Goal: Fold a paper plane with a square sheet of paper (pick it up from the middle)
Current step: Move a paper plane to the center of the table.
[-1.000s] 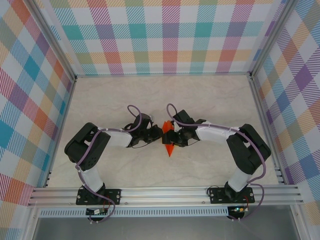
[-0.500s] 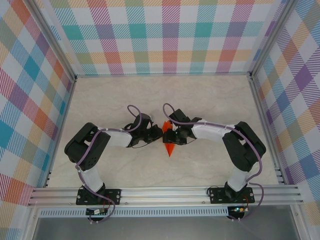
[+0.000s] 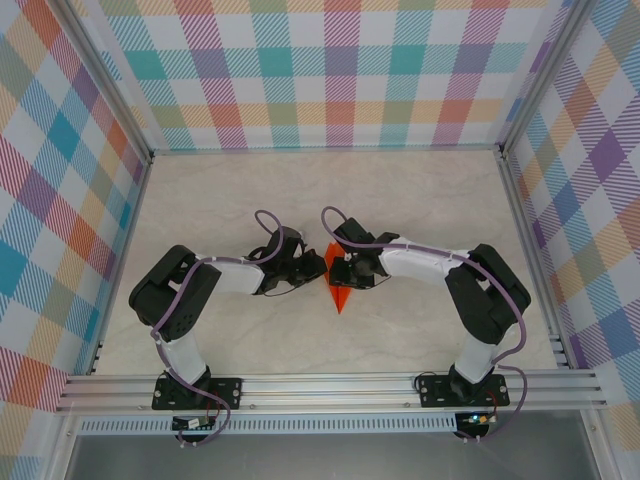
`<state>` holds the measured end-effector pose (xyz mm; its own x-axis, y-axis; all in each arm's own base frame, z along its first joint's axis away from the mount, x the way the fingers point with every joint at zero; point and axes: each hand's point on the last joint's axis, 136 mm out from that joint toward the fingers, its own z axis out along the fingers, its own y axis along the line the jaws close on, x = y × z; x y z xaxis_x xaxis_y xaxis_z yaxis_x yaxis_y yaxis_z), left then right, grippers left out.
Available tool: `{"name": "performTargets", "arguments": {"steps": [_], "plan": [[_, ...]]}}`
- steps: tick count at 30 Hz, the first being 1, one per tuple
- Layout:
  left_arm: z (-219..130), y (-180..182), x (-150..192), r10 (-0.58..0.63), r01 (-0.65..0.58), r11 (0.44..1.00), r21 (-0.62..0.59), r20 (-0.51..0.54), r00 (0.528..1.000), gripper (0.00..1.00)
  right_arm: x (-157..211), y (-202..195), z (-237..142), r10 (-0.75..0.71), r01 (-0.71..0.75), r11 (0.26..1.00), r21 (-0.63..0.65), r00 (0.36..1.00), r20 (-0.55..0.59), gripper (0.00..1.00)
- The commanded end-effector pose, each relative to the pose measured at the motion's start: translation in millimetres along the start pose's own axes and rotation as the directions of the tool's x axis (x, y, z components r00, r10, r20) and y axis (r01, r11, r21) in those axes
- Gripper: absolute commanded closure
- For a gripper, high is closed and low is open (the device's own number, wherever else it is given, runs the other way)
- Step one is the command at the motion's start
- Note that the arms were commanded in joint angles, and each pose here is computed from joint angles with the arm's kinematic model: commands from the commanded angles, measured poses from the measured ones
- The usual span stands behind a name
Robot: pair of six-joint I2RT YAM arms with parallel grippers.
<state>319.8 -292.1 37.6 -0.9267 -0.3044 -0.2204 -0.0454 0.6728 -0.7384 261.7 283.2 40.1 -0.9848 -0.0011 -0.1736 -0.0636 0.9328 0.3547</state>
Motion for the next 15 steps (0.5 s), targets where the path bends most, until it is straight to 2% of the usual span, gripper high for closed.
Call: {"name": "performTargets", "arguments": {"steps": [1, 9, 15], "plan": [[-0.5, 2.9, -2.1, -0.011, 0.011, 1.000, -0.003, 0.003, 1.000, 0.91, 1.4, -2.1, 1.3, 0.017, -0.017, 0.999, 0.043, 1.000, -0.007, 0.69], [-2.0, 1.9, -2.2, -0.011, 0.011, 1.000, -0.003, 0.004, 1.000, 0.90, 0.9, -2.3, 9.0, 0.039, -0.037, 0.997, 0.069, 0.999, -0.019, 0.72], [-10.3, -0.2, -5.9, -0.014, 0.014, 1.000, -0.012, 0.030, 0.999, 0.82, 0.0, -5.5, 11.7, 0.056, -0.054, 0.995, 0.089, 0.998, -0.015, 0.75]]}}
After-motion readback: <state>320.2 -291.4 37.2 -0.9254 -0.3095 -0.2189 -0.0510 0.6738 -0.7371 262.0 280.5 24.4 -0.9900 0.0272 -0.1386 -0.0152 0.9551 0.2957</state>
